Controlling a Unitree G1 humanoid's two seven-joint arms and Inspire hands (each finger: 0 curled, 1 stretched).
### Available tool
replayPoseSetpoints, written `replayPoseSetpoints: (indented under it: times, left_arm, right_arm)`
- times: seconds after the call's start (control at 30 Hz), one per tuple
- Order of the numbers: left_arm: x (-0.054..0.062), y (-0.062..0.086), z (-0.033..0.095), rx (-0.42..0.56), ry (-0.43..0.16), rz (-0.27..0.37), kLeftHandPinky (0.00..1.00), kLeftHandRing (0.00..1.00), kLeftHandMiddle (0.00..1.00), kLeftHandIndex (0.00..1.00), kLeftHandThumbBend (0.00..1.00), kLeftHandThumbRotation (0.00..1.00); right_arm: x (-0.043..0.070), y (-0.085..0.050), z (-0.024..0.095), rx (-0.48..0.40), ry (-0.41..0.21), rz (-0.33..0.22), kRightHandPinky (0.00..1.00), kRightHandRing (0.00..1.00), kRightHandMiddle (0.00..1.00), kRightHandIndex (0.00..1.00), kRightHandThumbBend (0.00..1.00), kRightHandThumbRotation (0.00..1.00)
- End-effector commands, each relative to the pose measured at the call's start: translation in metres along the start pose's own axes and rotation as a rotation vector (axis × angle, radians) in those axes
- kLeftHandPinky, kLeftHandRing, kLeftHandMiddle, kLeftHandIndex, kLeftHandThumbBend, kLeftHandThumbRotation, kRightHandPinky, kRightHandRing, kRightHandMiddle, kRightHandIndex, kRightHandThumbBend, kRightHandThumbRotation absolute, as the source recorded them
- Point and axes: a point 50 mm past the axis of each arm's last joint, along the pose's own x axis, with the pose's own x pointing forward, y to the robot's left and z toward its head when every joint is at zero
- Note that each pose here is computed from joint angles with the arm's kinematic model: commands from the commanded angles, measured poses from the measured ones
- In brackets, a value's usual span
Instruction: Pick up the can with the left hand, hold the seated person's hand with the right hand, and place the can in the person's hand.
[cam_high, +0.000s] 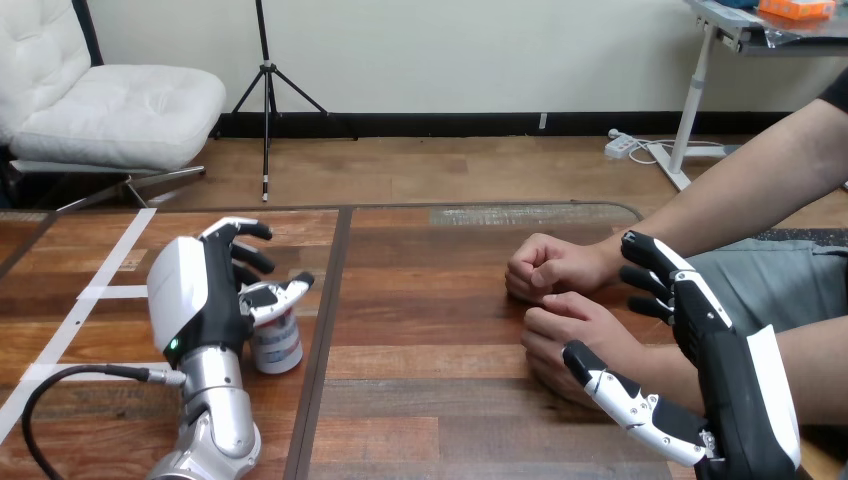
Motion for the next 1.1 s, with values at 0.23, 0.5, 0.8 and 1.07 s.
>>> replayPoseSetpoints:
  times: [0.23, 0.5, 0.8, 1.07]
  left_arm:
    - [0.016, 0.007, 0.030, -0.081, -0.129, 0.073, 0.46, 0.45, 0.48, 0.61, 0.69, 0.00]
    - [0.015, 0.006, 0.032, -0.089, -0.143, 0.078, 0.45, 0.44, 0.48, 0.61, 0.69, 0.00]
    - [0.014, 0.005, 0.033, -0.096, -0.159, 0.080, 0.44, 0.44, 0.49, 0.61, 0.69, 0.00]
    - [0.012, 0.005, 0.033, -0.088, -0.167, 0.079, 0.44, 0.44, 0.48, 0.61, 0.70, 0.00]
  right_arm:
    - [0.022, -0.014, 0.014, -0.149, -0.083, 0.029, 0.82, 0.89, 0.91, 0.89, 0.72, 0.31]
    - [0.026, -0.020, 0.017, -0.209, -0.079, 0.048, 0.90, 0.92, 0.92, 0.89, 0.75, 0.28]
    - [0.029, -0.024, 0.017, -0.235, -0.078, 0.055, 0.90, 0.91, 0.92, 0.87, 0.77, 0.23]
    - [0.029, -0.025, 0.017, -0.251, -0.092, 0.059, 0.87, 0.89, 0.91, 0.87, 0.78, 0.21]
